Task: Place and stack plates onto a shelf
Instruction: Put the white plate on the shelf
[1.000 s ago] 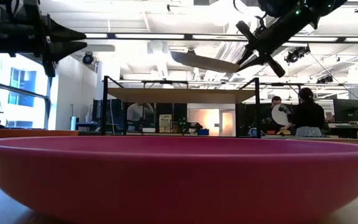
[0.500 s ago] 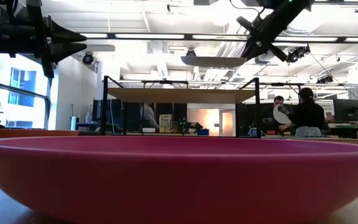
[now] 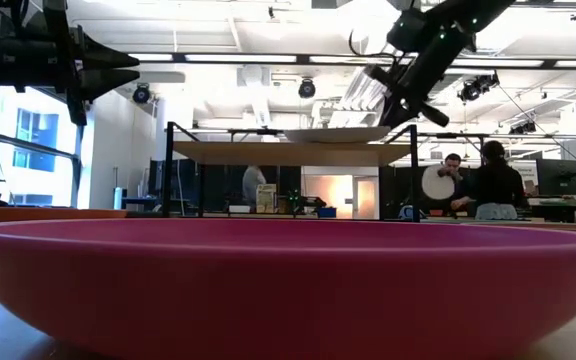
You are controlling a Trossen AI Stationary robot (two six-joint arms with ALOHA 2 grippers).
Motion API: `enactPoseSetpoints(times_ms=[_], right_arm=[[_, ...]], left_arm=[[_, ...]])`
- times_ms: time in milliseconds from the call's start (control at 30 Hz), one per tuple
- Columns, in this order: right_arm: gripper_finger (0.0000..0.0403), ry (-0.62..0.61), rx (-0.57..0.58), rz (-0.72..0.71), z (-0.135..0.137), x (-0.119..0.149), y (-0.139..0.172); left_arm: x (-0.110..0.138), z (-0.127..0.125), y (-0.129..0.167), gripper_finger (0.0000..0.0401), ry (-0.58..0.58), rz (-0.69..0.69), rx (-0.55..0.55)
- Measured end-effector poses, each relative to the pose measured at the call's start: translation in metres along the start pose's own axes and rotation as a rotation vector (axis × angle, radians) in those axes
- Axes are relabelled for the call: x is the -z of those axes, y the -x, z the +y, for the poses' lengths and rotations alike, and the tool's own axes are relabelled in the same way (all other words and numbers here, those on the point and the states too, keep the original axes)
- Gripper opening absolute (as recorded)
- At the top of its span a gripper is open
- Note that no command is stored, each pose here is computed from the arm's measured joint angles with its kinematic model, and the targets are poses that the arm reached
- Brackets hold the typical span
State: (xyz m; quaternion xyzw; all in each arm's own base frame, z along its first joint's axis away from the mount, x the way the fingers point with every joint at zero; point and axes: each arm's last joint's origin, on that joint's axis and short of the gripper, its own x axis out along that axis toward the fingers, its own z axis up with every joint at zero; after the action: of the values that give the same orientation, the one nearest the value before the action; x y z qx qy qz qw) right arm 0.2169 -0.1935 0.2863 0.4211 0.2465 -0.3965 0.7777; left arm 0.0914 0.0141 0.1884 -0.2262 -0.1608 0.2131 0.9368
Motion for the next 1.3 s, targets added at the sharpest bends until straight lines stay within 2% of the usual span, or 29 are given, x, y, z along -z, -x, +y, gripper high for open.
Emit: enactPoseSetpoints(times_ms=[233,1033,1300], right_arm=[[0.0000,0.028,0.015,0.010,-0.004,-0.003,-0.013],[0.0001,0.042,0.057,-0.037,-0.012,-0.010,-0.012],[0.0027,0.037,0.061,-0.039,-0.012,-0.010,-0.012]], left_arm=[[0.000,0.000,0.000,0.0090,0.000,-0.001,-0.004],[0.000,0.001,0.000,0.0090,0.001,-0.010,-0.025],[0.000,0.001,0.000,0.0090,0.001,-0.010,-0.024]])
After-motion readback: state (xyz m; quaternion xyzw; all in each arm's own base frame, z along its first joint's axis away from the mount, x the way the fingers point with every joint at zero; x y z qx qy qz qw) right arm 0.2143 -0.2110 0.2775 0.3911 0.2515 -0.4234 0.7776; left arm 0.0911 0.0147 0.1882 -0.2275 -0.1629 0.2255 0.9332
